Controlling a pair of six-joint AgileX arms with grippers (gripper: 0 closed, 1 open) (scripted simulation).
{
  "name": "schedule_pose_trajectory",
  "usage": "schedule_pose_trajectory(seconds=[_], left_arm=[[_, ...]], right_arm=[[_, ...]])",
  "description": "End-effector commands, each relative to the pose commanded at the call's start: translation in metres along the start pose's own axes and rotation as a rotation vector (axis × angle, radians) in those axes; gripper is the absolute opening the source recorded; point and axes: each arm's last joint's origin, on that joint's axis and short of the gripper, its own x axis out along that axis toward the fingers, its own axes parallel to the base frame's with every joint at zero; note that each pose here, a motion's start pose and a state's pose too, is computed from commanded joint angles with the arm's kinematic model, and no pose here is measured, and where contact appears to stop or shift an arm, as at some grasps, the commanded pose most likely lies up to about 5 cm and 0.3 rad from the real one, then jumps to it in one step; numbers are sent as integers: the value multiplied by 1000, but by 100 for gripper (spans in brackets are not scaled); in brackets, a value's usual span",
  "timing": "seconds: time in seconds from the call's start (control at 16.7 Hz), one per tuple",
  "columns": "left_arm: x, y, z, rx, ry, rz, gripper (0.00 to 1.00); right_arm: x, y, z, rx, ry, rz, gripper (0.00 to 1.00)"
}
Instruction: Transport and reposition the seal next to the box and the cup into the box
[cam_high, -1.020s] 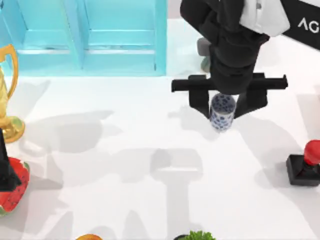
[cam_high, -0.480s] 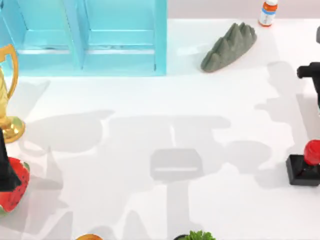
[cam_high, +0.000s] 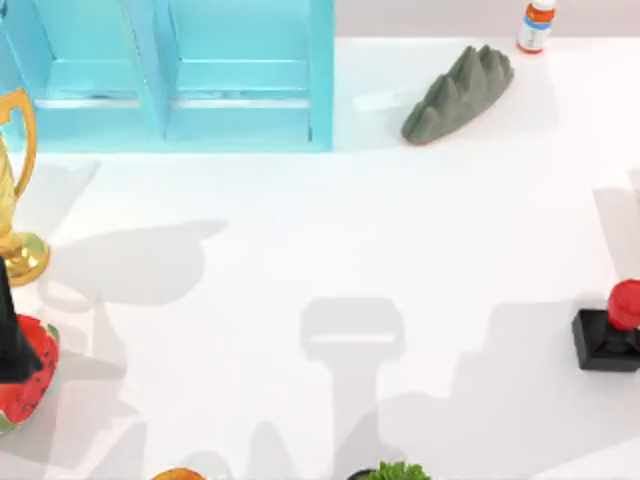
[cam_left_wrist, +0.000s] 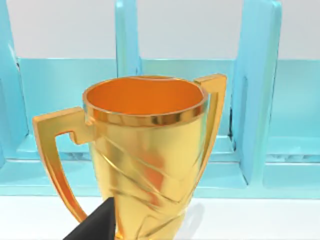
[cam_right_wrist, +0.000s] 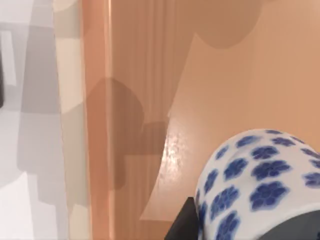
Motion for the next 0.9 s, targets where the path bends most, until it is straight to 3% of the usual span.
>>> schedule_pose_trajectory(seconds=[0.36,0.9], left_arm=[[0,0,0,0,0,0,100],[0,0,0,0,0,0,100]], right_arm=[[3,-45,-76,19,-49,-22,0],[12,-47,-80,19,-54,-30,0]])
